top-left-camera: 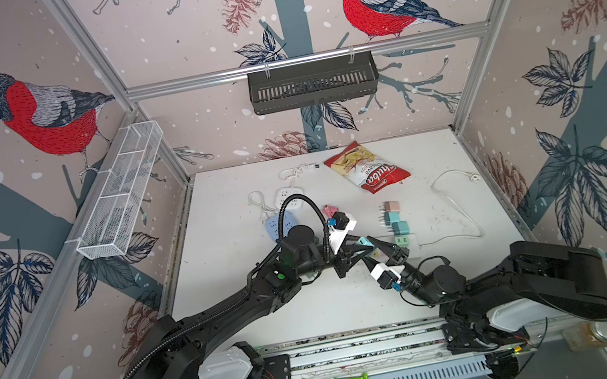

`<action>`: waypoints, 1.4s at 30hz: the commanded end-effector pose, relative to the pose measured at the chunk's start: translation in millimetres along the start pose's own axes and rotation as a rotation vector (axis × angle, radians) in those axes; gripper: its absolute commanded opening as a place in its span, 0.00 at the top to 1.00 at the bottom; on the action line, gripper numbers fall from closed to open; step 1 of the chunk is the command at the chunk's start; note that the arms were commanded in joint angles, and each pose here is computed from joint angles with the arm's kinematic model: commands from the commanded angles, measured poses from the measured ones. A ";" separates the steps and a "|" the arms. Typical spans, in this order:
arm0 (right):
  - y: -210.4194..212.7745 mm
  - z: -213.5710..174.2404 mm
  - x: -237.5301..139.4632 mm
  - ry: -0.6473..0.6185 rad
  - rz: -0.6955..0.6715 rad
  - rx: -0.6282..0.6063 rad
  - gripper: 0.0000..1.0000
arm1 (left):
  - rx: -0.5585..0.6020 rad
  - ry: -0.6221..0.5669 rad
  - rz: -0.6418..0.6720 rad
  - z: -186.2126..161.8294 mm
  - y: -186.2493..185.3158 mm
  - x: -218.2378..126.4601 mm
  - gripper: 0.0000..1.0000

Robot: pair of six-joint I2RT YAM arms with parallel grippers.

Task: Insert the plug
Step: 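Close the left gripper on the teal adapter while the right gripper opens and withdraws, then carry the teal adapter with the left gripper over the strip's pink socket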

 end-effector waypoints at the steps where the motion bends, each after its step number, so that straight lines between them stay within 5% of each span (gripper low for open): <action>1: -16.2 26.6 0.3 -0.132 -0.098 0.046 0.90 | 0.087 -0.044 -0.077 11.4 -11.6 0.1 1.00; 4: -13.7 25.2 5.8 -0.117 -0.111 0.044 0.86 | 0.089 -0.047 -0.077 11.5 -12.0 -0.5 1.00; 5: -12.9 25.6 7.1 -0.118 -0.112 0.043 0.77 | 0.090 -0.049 -0.076 12.1 -12.2 -0.9 1.00; 8: -15.3 27.2 8.8 -0.119 -0.128 0.072 0.28 | 0.094 -0.052 -0.054 10.7 -10.0 -2.2 1.00; 11: -20.7 31.2 5.6 -0.133 -0.142 0.106 0.00 | 0.093 -0.063 -0.020 11.7 -6.7 -4.3 1.00; 20: -45.1 17.6 -32.3 -0.076 -0.230 0.228 0.00 | -0.007 -0.128 0.294 12.0 35.8 -32.9 1.00; 26: -64.4 -16.2 -43.4 0.088 -0.327 0.371 0.00 | -0.030 -0.180 0.522 9.4 58.6 -66.8 1.00; 32: -115.8 -56.7 -46.3 0.249 -0.580 0.684 0.00 | 0.028 -0.209 0.545 15.3 53.4 -78.0 1.00; 42: -153.7 -107.7 -92.7 0.252 -0.781 0.872 0.00 | 0.146 -0.144 0.520 13.2 42.8 -64.6 1.00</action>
Point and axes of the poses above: each gripper's point midway between its finger pads, its own x axis out along the fingers, its own y axis along the line the jaws close on, z = x × y, the point moved 4 cm from there along -x, back along the fingers, and after that the axes turned 9 degrees about x, right-handed, at the moved point
